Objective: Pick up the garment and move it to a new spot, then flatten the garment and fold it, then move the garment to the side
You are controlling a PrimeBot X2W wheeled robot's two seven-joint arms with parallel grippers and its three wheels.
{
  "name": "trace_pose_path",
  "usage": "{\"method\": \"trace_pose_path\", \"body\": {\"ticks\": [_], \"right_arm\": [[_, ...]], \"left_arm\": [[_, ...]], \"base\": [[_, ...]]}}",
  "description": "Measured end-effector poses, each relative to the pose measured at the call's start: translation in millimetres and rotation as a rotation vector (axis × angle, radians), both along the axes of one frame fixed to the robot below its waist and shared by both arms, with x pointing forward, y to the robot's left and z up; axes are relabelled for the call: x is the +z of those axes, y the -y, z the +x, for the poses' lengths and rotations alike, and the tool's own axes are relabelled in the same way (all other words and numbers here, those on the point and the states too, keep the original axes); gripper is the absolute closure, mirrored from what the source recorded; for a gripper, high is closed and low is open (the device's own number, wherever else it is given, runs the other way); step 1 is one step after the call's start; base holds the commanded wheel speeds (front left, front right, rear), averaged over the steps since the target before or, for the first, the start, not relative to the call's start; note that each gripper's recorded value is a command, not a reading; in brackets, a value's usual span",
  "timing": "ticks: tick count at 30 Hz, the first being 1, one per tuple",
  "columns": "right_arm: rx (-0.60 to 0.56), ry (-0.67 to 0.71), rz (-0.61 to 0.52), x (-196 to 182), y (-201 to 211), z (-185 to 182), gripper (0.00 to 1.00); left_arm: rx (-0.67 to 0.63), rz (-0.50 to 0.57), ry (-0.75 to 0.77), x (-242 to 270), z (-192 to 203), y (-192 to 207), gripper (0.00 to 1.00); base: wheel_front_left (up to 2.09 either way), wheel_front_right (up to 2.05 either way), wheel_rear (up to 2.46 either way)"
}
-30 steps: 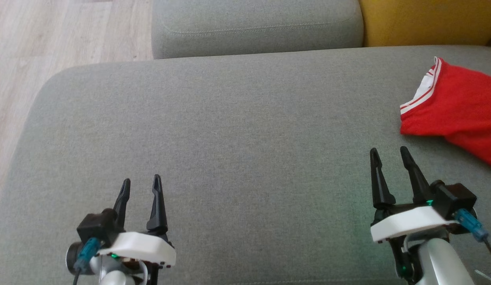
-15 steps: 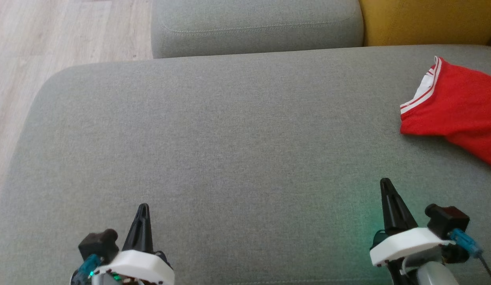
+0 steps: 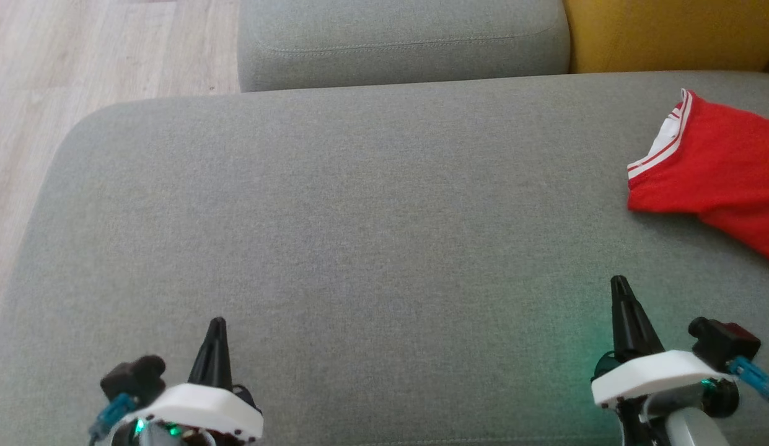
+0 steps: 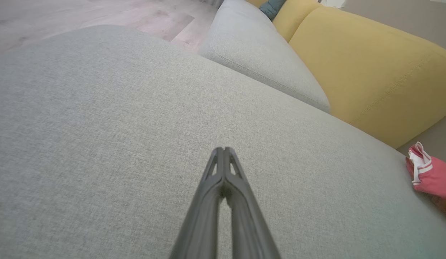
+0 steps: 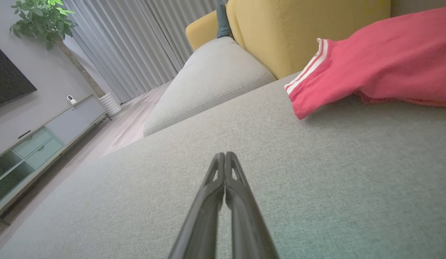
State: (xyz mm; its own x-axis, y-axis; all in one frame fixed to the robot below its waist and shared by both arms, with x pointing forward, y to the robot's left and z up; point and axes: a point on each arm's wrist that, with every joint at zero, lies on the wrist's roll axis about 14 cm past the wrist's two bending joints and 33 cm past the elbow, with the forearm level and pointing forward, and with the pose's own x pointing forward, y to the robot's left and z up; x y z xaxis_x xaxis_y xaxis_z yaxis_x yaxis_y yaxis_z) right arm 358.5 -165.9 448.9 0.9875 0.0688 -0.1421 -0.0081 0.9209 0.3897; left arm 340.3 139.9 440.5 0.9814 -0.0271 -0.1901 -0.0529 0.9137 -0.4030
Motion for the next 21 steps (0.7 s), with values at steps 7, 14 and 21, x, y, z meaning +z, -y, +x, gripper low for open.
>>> {"method": "trace_pose_path", "body": {"ticks": [7, 14, 21], "right_arm": [[-0.025, -0.011, 0.075, 0, 3, 1, 1.0], [-0.05, -0.016, 0.151, 1, 7, 2, 1.0], [-0.078, -0.022, 0.226, 2, 11, 2, 1.0]], "left_arm": [[0.021, -0.074, -0.014, 0, 3, -4, 1.0], [0.037, -0.149, -0.031, -2, 3, -6, 1.0], [0.061, -0.225, -0.044, -3, 4, -11, 1.0]], "base": [[0.0, 0.0, 0.0], [0.0, 0.0, 0.0], [0.0, 0.0, 0.0]]}}
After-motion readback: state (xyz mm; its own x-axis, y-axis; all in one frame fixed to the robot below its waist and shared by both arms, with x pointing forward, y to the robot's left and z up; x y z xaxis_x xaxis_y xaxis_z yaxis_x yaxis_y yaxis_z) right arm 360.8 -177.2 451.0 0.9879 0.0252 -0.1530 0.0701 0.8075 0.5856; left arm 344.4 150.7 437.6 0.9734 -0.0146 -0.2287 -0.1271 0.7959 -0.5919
